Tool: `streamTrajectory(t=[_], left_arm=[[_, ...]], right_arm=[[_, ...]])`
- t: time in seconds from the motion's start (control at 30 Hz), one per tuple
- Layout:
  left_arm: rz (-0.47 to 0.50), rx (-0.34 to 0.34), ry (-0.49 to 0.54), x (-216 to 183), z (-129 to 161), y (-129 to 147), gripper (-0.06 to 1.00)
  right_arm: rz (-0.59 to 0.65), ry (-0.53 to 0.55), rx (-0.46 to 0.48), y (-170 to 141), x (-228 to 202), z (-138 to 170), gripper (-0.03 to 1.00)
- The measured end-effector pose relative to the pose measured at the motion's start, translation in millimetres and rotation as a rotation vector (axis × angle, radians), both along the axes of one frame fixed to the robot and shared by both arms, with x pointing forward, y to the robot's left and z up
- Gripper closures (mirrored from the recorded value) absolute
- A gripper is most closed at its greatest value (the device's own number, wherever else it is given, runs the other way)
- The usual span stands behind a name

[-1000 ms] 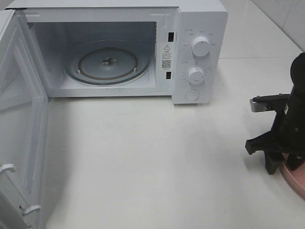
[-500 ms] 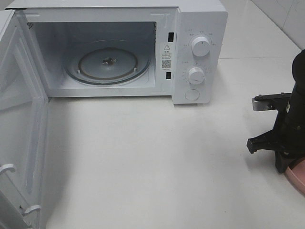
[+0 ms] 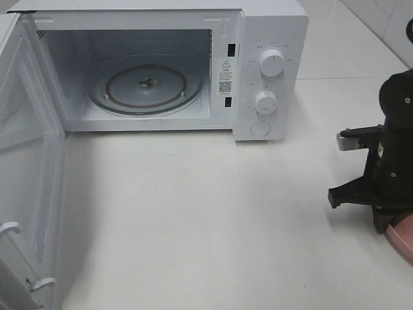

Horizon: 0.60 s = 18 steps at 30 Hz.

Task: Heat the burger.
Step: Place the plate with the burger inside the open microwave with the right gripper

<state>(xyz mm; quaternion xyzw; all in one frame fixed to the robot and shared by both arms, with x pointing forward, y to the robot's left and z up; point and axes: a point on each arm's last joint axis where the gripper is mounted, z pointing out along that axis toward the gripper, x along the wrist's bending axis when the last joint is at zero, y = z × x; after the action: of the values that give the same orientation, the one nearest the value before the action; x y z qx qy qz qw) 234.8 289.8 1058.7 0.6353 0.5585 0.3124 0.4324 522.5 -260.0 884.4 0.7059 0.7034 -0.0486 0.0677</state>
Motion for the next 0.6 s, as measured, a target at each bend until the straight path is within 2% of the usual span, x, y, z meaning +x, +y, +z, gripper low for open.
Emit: streamTrajectory(t=[0.6], left_arm=[[0.000,0.000,0.000,0,0,0,-0.05]], right_arm=[[0.048,-0.032,-0.149,24,-6,1,0.94]])
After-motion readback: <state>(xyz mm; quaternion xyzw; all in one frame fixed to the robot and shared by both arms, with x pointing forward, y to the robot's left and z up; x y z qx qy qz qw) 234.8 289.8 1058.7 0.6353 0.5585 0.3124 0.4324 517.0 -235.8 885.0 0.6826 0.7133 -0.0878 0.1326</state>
